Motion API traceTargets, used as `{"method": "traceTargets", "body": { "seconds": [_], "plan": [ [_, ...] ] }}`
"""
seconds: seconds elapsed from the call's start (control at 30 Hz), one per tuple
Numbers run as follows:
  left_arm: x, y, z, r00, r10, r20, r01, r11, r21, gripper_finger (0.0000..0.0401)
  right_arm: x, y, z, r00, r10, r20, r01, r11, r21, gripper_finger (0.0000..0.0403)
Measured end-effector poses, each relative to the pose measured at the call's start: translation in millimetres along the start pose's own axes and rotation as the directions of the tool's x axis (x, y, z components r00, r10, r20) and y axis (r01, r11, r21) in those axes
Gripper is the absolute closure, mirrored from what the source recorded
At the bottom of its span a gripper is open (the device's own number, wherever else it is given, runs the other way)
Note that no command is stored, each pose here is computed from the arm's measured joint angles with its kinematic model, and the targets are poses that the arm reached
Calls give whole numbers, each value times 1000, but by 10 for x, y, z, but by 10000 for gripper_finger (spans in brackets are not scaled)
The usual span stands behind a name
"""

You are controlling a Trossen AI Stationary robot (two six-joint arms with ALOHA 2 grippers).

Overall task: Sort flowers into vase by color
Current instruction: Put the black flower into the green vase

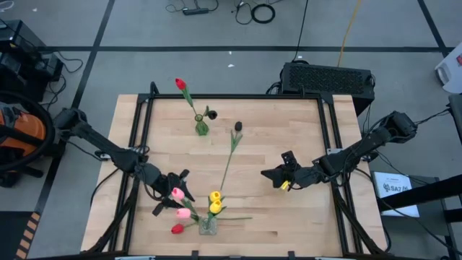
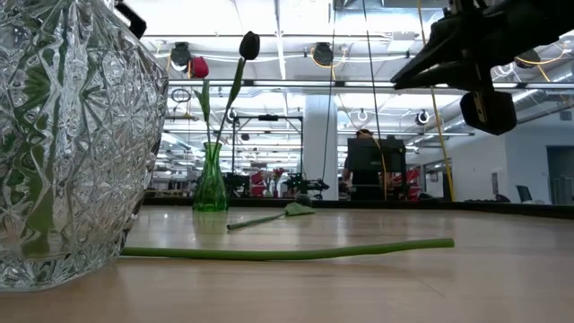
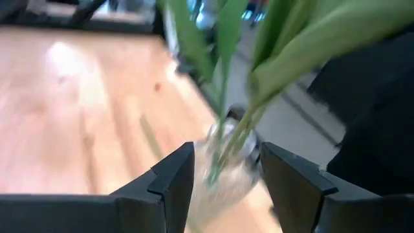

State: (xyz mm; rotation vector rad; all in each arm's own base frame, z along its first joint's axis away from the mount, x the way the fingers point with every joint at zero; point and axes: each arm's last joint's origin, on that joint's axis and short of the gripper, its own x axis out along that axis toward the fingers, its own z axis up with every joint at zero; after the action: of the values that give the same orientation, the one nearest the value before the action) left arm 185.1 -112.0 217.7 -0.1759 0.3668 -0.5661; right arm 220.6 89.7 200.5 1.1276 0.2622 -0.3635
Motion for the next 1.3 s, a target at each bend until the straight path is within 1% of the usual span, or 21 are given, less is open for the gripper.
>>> {"method": "traceTargets", "body": {
  "seconds": [0.1,0.17,0.33,0.5,0.67,0.8,0.9,0.97,1.03,1.1,1.13,1.2,1.23,1.3],
  "plan": [
    [-118,21,-3,999,25,-40,-25,1000,-8,216,0,10,12,999,3,34,-3,1000,8,387],
    [-207,32,6,998,38,-53,-39,999,-12,216,0,22,19,999,11,48,-13,999,33,387],
    [-450,43,77,998,59,-15,-60,998,-12,216,52,13,42,998,9,69,-15,996,92,387],
    [-707,49,98,996,84,11,-84,996,-1,216,251,53,62,993,42,114,-58,988,144,387],
    [-941,23,135,993,81,88,-82,997,5,216,573,242,115,988,32,154,-48,994,102,387],
    [-1147,-12,132,986,70,149,-77,996,39,216,848,522,302,990,43,136,-45,999,15,388],
    [-1322,-13,81,976,125,181,-132,991,31,216,1035,750,503,994,-44,98,47,998,-34,397],
    [-1433,-8,39,964,169,204,-177,984,20,216,1118,863,647,983,-169,77,174,983,-57,401],
    [-1545,-2,-16,953,206,223,-213,977,8,216,1195,983,816,953,-295,63,297,955,-20,401],
    [-1640,-1,-47,936,232,264,-239,971,-3,216,1239,1020,944,899,-436,42,435,900,33,402],
    [-1684,1,-69,930,244,276,-252,968,-8,216,1279,1035,1002,874,-486,31,484,873,58,402],
    [-1748,3,-96,916,259,306,-267,964,-18,216,1384,1038,1076,838,-546,21,541,835,102,401],
    [-1762,1,-83,910,266,319,-273,962,-25,216,1439,1020,1087,821,-570,19,565,818,107,400],
    [-1762,4,-89,909,274,313,-280,960,-27,216,1579,980,1085,809,-588,10,583,805,111,400]
  ]
}}
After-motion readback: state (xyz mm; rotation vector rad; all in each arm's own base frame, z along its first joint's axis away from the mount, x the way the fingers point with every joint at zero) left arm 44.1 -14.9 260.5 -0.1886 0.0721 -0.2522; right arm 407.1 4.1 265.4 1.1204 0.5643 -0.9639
